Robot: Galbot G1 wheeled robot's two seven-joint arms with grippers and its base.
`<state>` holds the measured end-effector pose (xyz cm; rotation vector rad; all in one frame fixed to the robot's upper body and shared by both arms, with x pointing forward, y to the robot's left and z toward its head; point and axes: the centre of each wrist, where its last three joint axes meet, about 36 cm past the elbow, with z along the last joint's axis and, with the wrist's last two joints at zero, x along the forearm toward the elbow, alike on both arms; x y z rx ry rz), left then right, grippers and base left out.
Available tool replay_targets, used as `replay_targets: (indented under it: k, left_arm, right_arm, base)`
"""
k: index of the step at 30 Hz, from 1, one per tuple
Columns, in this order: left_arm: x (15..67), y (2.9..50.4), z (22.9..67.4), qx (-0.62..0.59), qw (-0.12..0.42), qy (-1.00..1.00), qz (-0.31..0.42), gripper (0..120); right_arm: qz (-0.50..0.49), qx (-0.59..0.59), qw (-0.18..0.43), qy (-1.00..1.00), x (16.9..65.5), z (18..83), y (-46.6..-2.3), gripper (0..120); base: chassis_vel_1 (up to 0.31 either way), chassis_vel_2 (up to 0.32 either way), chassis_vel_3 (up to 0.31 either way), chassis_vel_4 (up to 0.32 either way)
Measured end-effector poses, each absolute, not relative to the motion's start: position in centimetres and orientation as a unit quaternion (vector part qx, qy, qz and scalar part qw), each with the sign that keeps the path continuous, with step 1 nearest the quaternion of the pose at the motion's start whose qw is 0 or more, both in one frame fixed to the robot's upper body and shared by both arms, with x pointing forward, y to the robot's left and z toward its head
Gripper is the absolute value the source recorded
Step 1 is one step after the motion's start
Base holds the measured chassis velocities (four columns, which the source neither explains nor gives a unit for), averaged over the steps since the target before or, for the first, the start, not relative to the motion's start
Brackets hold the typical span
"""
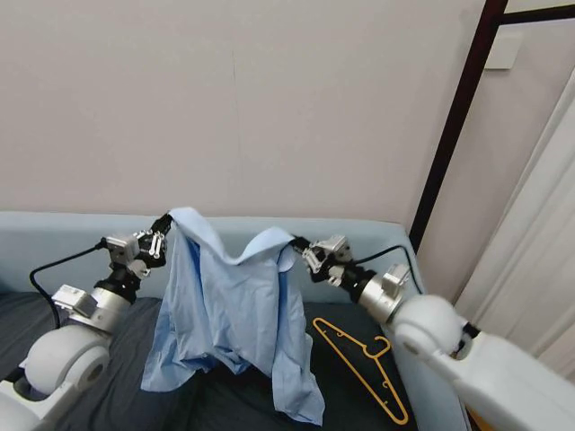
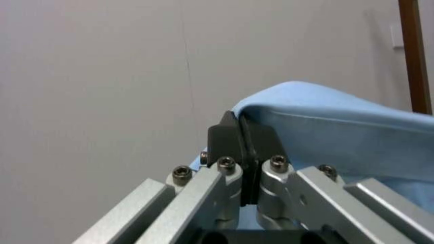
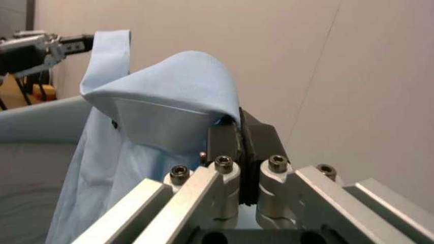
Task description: Pick up the clothes from the sofa and hang them on the clothes hanger.
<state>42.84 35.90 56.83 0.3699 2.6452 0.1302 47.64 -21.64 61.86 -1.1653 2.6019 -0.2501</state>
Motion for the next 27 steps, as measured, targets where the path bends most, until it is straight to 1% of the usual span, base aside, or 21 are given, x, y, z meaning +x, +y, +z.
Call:
replay_targets:
  k: [2,3,6,9,12,16,17,19,20,21,23,24,25,26,27]
  left_arm:
    - [43.0,35.9,58.5,0.138,0.249,0.957,0.046,0]
    - [43.0,35.9,58.5,0.138,0.249,0.957,0.046,0]
    - [42.9,35.8,61.6,0.142,0.276,0.95,0.042,0]
    - [42.4,35.6,62.7,0.145,0.284,0.947,0.045,0]
    - [41.9,35.1,61.9,0.15,0.274,0.949,0.045,0]
    - [40.6,33.6,57.2,0.148,0.229,0.961,0.051,0]
    - [40.6,33.6,57.2,0.148,0.229,0.961,0.051,0]
    - [40.0,33.2,55.8,0.14,0.21,0.966,0.055,0]
    - [39.2,32.8,54.5,0.131,0.189,0.971,0.06,0]
    - [38.7,32.6,53.8,0.126,0.176,0.974,0.065,0]
    - [38.5,32.6,53.6,0.124,0.171,0.975,0.067,0]
    - [38.1,32.4,53.1,0.118,0.16,0.977,0.074,0]
    - [37.5,32.3,52.5,0.105,0.139,0.981,0.087,0]
    - [37.5,32.3,52.5,0.105,0.139,0.981,0.087,0]
    - [36.7,32.1,51.9,0.076,0.111,0.985,0.109,0]
  right_arm:
    - [-0.085,-0.398,0.157,0.9,47.4,64.5,-22.2,0]
    - [-0.085,-0.398,0.157,0.9,47.4,64.5,-22.2,0]
    - [-0.08,-0.396,0.185,0.896,46.5,68.2,-23.1,0]
    - [-0.08,-0.398,0.199,0.892,45.7,69.7,-23.6,0]
    - [-0.079,-0.4,0.2,0.891,45.0,69.8,-23.7,0]
    - [-0.093,-0.393,0.147,0.903,44.2,65.8,-23.1,0]
    - [-0.093,-0.393,0.147,0.903,44.2,65.8,-23.1,0]
    - [-0.1,-0.385,0.119,0.91,43.7,64.2,-22.7,0]
    - [-0.11,-0.371,0.085,0.918,43.0,62.6,-22.2,0]
    - [-0.116,-0.363,0.064,0.922,42.6,61.9,-21.8,0]
    - [-0.118,-0.36,0.059,0.923,42.5,61.7,-21.7,0]
    - [-0.125,-0.351,0.035,0.927,42.0,61.1,-21.3,0]
    - [-0.141,-0.332,-0.009,0.933,41.2,60.2,-20.8,0]
    - [-0.141,-0.332,-0.009,0.933,41.2,60.2,-20.8,0]
    - [-0.15,-0.31,-0.053,0.937,40.4,59.4,-20.2,0]
  base:
    - [0.0,0.0,0.0,0.0]
    - [0.0,0.0,0.0,0.0]
    - [0.0,0.0,0.0,0.0]
    - [0.0,0.0,0.0,0.0]
    - [0.0,0.0,0.0,0.0]
    - [0.0,0.0,0.0,0.0]
    - [0.0,0.0,0.0,0.0]
    - [0.0,0.0,0.0,0.0]
    - [0.0,0.0,0.0,0.0]
    - [0.0,0.0,0.0,0.0]
    - [0.0,0.0,0.0,0.0]
    - [0.0,0.0,0.0,0.0]
    - [0.0,0.0,0.0,0.0]
    - [0.0,0.0,0.0,0.0]
    - [0.0,0.0,0.0,0.0]
